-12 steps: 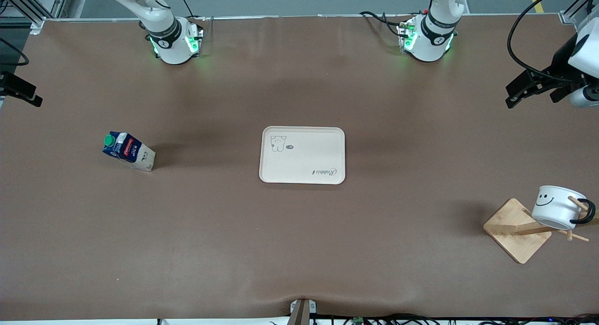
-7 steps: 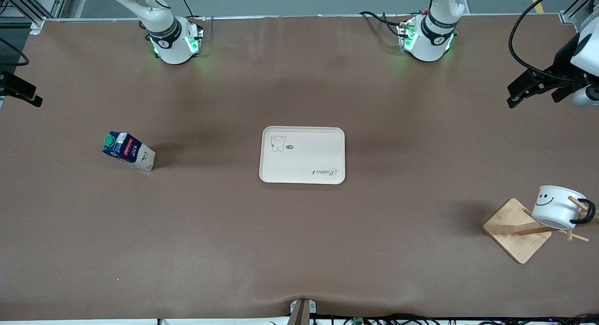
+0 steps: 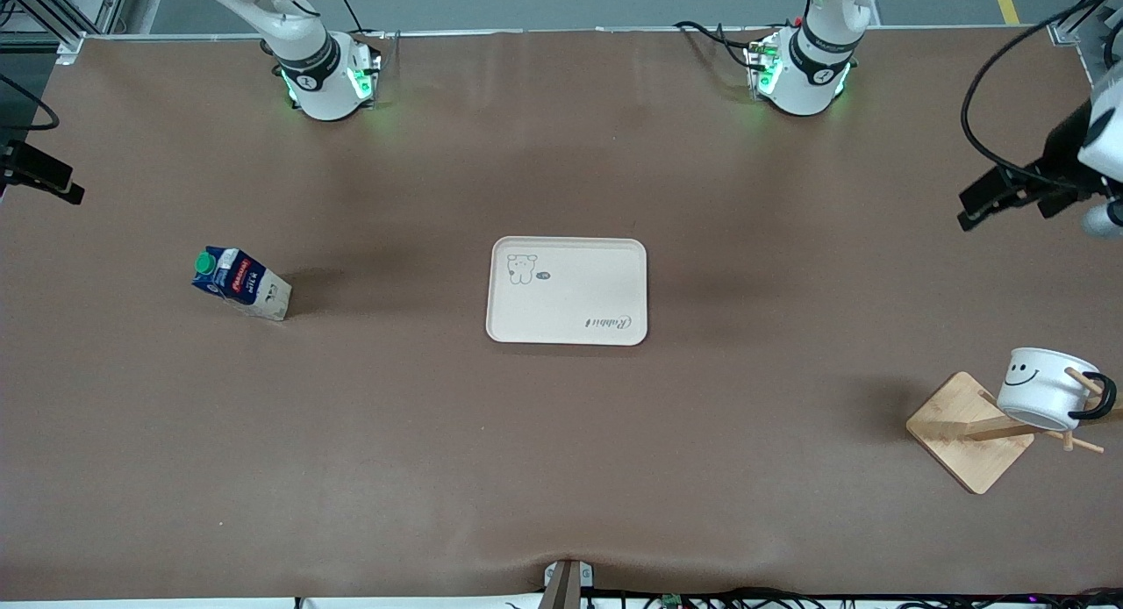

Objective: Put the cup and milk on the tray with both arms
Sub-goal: 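Move the left gripper toward the white mug on the wooden stand, then grasp the mug rim with the left gripper while the right gripper reaches the carton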

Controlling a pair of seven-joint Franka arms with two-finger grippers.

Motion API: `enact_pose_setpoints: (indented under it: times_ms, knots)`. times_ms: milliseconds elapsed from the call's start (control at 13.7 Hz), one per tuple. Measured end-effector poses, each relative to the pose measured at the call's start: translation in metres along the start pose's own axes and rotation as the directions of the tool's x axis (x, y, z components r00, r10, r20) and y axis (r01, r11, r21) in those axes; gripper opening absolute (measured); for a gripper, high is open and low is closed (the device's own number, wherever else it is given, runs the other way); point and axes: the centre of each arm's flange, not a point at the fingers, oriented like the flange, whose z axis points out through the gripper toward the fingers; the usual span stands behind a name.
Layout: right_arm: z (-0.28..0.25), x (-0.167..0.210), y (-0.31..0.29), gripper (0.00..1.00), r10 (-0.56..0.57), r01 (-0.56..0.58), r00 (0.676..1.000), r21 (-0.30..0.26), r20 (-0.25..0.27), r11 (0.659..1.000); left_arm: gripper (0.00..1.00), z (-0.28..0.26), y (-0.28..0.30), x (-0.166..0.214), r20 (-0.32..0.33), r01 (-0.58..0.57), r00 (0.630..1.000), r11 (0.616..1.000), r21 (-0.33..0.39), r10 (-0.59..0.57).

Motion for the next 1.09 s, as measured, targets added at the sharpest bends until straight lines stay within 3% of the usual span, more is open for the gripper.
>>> enact_pose_setpoints:
  times_ms: [656, 1094]
  knots:
    - [0.023, 0.014, -0.004, 1.0, -0.006, 0.006, 0.999, -0.001, 0.043, 1.0, 1.0, 0.097, -0.071, -0.015, -0.186, 0.164, 0.968, 0.986, -0.024, -0.166]
    - [0.023, 0.016, -0.007, 1.0, -0.013, 0.013, 0.999, -0.002, 0.04, 1.0, 1.0, 0.145, -0.104, -0.022, -0.307, 0.181, 0.933, 0.983, -0.043, -0.185]
